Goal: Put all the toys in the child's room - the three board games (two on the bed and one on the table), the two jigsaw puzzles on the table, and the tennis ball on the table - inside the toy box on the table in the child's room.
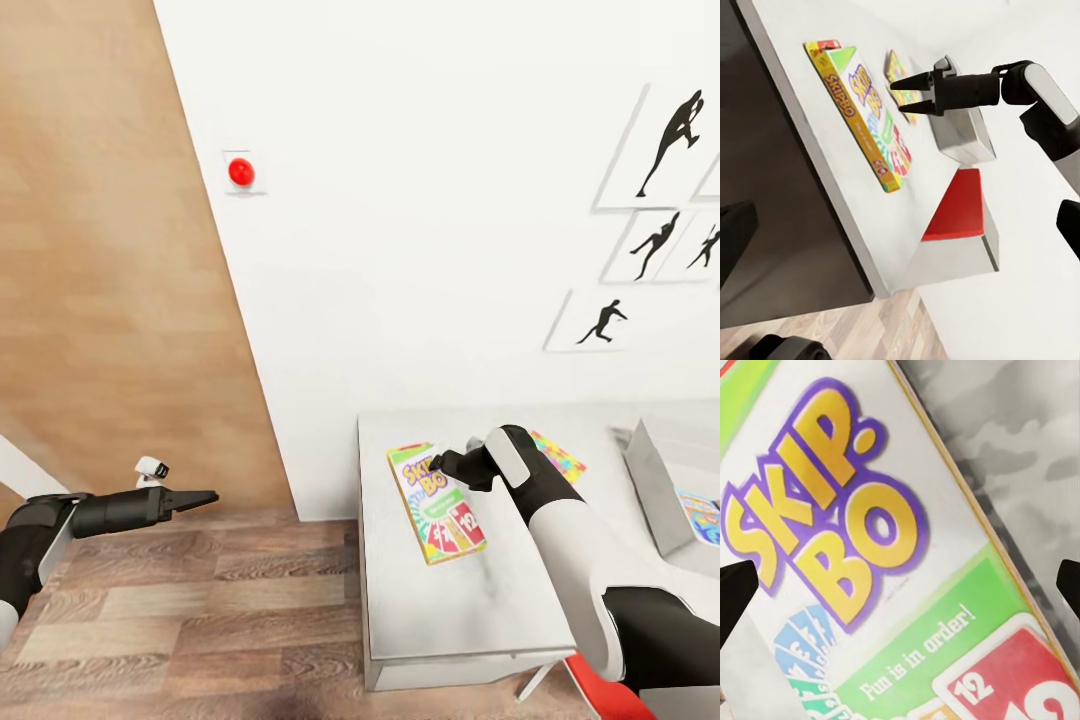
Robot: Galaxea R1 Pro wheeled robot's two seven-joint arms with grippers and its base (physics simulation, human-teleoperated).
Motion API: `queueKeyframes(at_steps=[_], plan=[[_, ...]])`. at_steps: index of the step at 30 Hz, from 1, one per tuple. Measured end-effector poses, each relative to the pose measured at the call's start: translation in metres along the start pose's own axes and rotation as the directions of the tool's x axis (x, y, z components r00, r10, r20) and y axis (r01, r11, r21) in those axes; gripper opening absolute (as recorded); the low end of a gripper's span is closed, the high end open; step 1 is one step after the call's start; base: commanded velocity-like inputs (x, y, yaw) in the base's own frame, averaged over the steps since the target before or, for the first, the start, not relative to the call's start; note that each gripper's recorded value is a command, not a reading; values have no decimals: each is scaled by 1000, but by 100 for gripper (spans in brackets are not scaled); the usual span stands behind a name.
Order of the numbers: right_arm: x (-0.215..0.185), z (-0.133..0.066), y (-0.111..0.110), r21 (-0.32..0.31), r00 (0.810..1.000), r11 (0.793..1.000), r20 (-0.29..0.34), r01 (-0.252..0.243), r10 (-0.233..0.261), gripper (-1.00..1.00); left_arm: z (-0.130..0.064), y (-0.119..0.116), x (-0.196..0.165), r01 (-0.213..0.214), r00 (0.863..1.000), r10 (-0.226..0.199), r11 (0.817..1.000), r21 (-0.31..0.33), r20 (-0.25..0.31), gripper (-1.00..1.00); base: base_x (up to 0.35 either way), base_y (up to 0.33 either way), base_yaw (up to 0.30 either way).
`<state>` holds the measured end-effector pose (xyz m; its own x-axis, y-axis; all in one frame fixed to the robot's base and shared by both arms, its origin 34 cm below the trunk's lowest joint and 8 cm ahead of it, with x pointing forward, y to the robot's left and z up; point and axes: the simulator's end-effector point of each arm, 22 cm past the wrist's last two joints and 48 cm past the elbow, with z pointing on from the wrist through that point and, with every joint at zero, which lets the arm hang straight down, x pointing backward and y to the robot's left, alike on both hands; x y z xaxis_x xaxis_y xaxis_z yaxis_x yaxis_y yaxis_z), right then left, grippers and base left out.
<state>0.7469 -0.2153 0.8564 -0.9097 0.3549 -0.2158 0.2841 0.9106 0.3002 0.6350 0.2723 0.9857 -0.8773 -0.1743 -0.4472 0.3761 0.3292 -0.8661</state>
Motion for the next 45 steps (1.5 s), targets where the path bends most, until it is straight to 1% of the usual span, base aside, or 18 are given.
queueKeyframes(at_steps=[19, 45], plan=[[8, 16, -6, 9, 1000, 1000, -27, -7, 7, 100, 3, 13, 7, 27, 1000, -27, 1000, -5, -9, 100, 0, 0, 0], [11, 20, -6, 10, 999, 1000, -35, -6, 7, 100, 3, 16, 9, 33, 999, -33, 999, -8, -10, 100, 0, 0, 0]])
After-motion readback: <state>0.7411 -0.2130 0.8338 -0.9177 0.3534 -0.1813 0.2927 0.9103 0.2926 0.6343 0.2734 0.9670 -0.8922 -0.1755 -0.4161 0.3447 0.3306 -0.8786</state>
